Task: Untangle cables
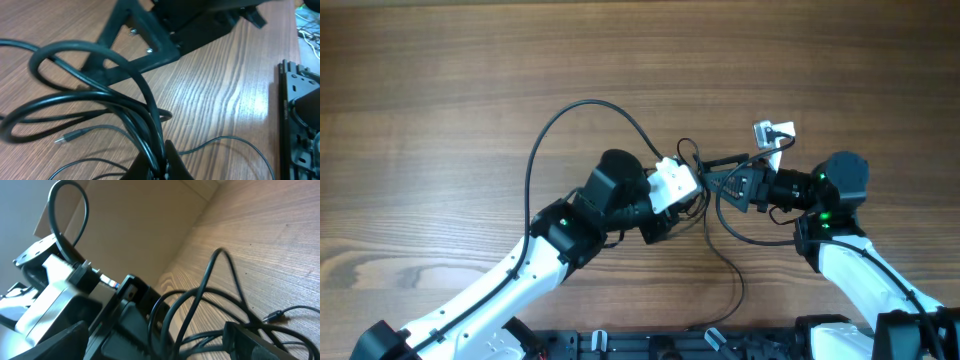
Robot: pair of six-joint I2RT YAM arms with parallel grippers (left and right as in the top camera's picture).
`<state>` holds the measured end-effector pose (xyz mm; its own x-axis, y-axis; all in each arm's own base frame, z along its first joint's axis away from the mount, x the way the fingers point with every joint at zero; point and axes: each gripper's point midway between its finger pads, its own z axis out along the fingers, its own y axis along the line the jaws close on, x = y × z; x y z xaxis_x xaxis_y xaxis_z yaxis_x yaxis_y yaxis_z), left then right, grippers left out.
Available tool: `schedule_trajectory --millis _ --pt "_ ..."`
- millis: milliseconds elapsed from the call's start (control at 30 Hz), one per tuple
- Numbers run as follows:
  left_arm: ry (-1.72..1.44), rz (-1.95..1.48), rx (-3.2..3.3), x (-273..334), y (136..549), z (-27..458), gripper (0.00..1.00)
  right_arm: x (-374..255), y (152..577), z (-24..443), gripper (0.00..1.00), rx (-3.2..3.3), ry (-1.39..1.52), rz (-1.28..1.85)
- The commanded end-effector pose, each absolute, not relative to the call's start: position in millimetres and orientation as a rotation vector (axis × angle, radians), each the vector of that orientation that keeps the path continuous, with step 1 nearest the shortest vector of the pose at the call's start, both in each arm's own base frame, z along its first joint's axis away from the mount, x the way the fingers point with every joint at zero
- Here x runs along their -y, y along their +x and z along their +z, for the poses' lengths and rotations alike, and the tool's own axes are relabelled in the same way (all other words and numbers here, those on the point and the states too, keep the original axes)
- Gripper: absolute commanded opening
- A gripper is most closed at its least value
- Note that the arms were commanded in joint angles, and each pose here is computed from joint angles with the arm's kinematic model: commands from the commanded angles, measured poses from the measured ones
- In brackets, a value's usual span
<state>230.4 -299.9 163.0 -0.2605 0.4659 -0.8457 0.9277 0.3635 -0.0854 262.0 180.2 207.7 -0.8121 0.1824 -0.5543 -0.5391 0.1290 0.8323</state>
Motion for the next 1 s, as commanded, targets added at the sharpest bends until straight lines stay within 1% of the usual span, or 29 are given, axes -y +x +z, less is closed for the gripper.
schedule_trajectory --millis 0,200,300,367,433,533,700,833,967 --pt "1.273 -0.828 -1.813 312.0 217.6 170.3 0.04 -181.4 266.2 209.7 0.88 -1.874 -0.316 1.735" --pt "1.282 -0.822 -1.859 307.4 214.4 162.0 0.04 -176.6 267.7 216.4 0.88 -1.843 -0.33 1.723" --pt "1.295 -0.808 -1.841 307.6 215.4 162.7 0.04 -178.7 258.7 216.3 0.88 -1.861 -0.366 1.771" --pt "1.295 -0.791 -1.84 306.7 217.1 162.0 0.04 -179.5 253.7 216.1 0.84 -1.866 -0.396 1.789" --pt "1.28 -0.755 -1.852 304.4 221.9 160.6 0.04 -179.9 251.6 216.0 0.83 -1.867 -0.41 1.795" --pt "1.256 -0.697 -1.871 300.1 229.6 158.2 0.04 -177.6 250.3 215.8 0.83 -1.865 -0.424 1.797" --pt "1.254 -0.692 -1.874 299.5 230.1 157.7 0.04 -162.5 255.7 215.6 0.83 -1.856 -0.405 1.766" --pt "1.254 -0.693 -1.873 299.8 229.9 157.9 0.04 -163.5 252.2 215.0 0.84 -1.868 -0.411 1.789" --pt "1.283 -0.76 -1.853 304.6 221.0 160.4 0.04 -166.2 258.0 215.1 0.84 -1.864 -0.375 1.769"
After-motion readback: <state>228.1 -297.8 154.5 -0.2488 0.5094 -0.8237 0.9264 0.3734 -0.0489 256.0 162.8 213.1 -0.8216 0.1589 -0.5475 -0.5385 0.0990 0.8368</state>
